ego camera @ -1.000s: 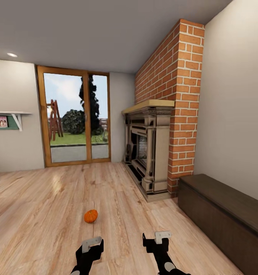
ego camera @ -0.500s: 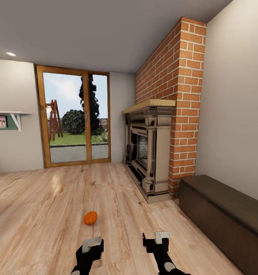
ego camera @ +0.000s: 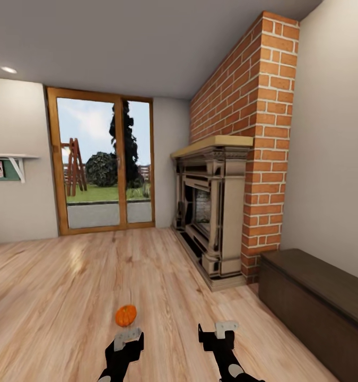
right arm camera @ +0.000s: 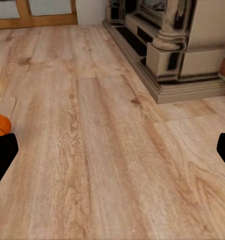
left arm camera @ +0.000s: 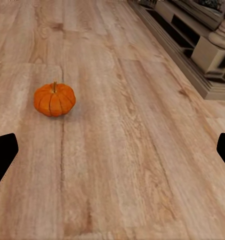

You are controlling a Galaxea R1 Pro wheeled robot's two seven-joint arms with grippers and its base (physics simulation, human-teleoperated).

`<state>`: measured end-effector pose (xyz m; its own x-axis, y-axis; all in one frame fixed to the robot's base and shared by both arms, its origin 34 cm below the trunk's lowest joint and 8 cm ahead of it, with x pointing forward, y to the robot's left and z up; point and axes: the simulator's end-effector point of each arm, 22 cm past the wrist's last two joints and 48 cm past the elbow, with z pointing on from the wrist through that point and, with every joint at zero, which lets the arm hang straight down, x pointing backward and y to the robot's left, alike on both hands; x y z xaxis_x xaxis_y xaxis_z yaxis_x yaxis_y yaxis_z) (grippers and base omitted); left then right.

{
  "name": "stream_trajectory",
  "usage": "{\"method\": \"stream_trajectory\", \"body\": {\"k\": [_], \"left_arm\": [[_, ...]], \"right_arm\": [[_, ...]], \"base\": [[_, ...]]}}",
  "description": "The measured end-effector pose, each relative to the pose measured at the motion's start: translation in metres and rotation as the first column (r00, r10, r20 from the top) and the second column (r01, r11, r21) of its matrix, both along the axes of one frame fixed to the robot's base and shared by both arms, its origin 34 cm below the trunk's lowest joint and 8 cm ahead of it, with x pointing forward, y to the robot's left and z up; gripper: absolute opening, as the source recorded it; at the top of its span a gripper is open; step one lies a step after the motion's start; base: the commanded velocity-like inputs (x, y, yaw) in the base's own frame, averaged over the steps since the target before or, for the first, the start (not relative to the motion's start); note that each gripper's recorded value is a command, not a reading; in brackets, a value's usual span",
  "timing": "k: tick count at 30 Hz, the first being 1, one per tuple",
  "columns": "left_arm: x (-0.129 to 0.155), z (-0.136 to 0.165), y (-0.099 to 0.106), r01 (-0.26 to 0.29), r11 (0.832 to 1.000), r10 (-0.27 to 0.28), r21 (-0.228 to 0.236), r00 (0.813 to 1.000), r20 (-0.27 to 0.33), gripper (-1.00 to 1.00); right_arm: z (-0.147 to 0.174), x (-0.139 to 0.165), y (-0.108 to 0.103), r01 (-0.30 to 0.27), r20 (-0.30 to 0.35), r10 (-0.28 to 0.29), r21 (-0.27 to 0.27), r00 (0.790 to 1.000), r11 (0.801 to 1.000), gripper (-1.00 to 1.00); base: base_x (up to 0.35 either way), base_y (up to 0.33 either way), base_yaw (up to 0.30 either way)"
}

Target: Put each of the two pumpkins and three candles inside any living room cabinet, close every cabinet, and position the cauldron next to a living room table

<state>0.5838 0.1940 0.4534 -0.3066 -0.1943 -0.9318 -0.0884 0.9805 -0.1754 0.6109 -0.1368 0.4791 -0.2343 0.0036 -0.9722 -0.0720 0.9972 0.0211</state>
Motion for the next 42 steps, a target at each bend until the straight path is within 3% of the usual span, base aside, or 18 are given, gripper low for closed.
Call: {"method": "stream_trajectory", "body": {"k": [42], "left_arm": [[0.0013, 0.0081, -0.0003, 0.001, 1.0, -0.001, 0.0, 1.0, 0.016, 1.0]], "right_arm": [[0.0084, 0.0009, -0.0012, 0.001, 0.017, -0.001, -0.001, 1.0, 1.0, 1.0]], "base": [[0.128, 0.01, -0.252]]}}
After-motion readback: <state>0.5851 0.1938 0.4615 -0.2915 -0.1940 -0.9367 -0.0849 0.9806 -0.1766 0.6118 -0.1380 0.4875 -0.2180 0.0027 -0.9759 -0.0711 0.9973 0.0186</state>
